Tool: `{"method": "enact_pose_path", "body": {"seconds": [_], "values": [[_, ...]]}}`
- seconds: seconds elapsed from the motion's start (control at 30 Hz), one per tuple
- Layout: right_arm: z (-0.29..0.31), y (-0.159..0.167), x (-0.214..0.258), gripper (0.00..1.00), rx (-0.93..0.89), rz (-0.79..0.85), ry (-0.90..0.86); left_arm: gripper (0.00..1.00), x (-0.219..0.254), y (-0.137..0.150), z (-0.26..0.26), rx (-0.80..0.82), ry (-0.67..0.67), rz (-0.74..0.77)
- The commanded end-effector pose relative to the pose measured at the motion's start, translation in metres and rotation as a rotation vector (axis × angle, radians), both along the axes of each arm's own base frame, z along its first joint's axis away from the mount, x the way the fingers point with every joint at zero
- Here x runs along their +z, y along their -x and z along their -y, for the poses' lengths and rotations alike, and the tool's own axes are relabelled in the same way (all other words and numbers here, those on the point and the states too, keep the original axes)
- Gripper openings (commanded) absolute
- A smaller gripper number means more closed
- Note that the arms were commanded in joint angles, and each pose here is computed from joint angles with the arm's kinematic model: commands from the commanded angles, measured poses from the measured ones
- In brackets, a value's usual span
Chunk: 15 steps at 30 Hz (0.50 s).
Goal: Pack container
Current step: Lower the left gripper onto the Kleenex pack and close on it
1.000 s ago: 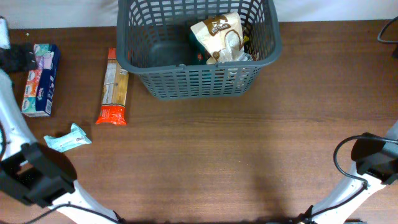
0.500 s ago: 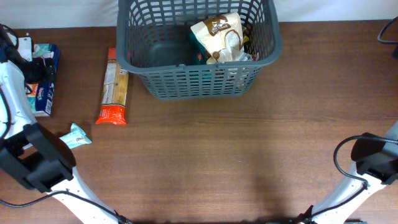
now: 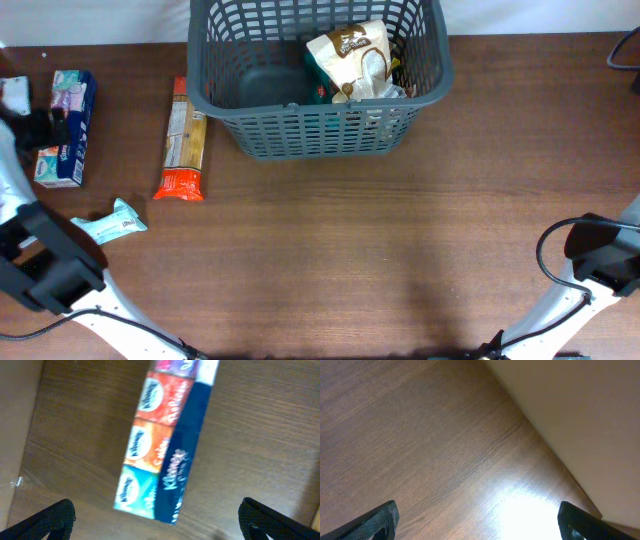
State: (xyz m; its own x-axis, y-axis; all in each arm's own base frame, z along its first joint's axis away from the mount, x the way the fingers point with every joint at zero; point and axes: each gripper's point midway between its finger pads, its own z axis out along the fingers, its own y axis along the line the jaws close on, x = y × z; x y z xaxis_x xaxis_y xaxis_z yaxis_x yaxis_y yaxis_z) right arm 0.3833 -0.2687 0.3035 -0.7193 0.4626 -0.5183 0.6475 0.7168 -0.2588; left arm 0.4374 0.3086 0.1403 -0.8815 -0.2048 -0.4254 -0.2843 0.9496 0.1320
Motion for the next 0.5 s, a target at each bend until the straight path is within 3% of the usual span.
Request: {"method": "enact_pose_path", "body": {"seconds": [0.0, 0.47], "values": [[0.002, 0.001, -0.002, 0.99, -0.017, -0.007, 0.005, 0.99, -0.011, 0.001, -0.002, -0.066, 0.056, 0.014], [0.002, 0.001, -0.002, 0.99, -0.017, -0.007, 0.005, 1.0, -0.07, 0.003, 0.016, -0.124, 0.094, -0.148]]}}
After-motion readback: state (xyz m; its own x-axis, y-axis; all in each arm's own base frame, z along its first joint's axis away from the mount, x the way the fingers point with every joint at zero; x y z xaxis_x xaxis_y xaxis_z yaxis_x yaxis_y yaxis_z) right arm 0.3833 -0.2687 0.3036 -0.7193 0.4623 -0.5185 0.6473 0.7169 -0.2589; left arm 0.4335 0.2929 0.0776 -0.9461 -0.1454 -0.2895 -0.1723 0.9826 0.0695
